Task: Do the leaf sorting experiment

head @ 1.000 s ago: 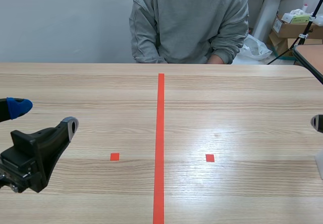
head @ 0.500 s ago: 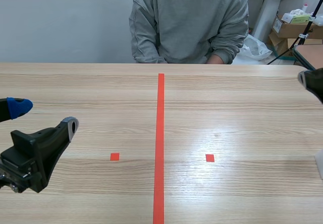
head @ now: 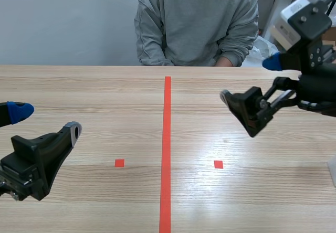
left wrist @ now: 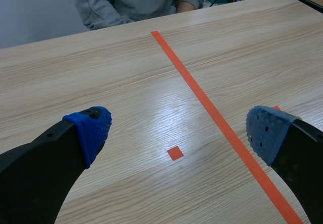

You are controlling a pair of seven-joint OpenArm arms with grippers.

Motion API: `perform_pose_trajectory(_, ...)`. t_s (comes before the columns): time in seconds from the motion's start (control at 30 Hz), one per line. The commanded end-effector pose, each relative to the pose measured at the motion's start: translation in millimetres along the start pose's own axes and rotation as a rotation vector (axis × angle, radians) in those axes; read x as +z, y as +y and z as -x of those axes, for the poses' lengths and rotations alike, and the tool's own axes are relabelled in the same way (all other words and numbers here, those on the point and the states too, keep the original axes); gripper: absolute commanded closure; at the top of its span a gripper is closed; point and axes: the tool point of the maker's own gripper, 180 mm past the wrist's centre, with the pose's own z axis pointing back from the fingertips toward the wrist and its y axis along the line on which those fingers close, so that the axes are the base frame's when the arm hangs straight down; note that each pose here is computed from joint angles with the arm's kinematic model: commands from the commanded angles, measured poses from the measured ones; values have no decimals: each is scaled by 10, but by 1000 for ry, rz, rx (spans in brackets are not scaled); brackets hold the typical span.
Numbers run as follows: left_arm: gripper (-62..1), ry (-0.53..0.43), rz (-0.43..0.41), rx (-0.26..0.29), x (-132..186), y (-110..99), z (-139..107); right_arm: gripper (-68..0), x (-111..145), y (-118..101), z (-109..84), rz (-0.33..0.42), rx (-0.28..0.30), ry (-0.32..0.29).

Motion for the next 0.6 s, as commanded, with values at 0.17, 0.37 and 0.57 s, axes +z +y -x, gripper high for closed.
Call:
perform_pose_trajectory(0.17, -572, -32, 3, 6, -9, -24, -84, -679, -57, 231, -162, -70, -34, -73)
perform_pose_trajectory(0.37, -572, -32, 3, 6, -9, -24, -84, -679, -103, 466, -121, -135, -49, -62)
perform_pose_trajectory(0.57, -572, -32, 3, 6, -9, -24, -84, -679, -108, 485, -104, -139, -42, -54)
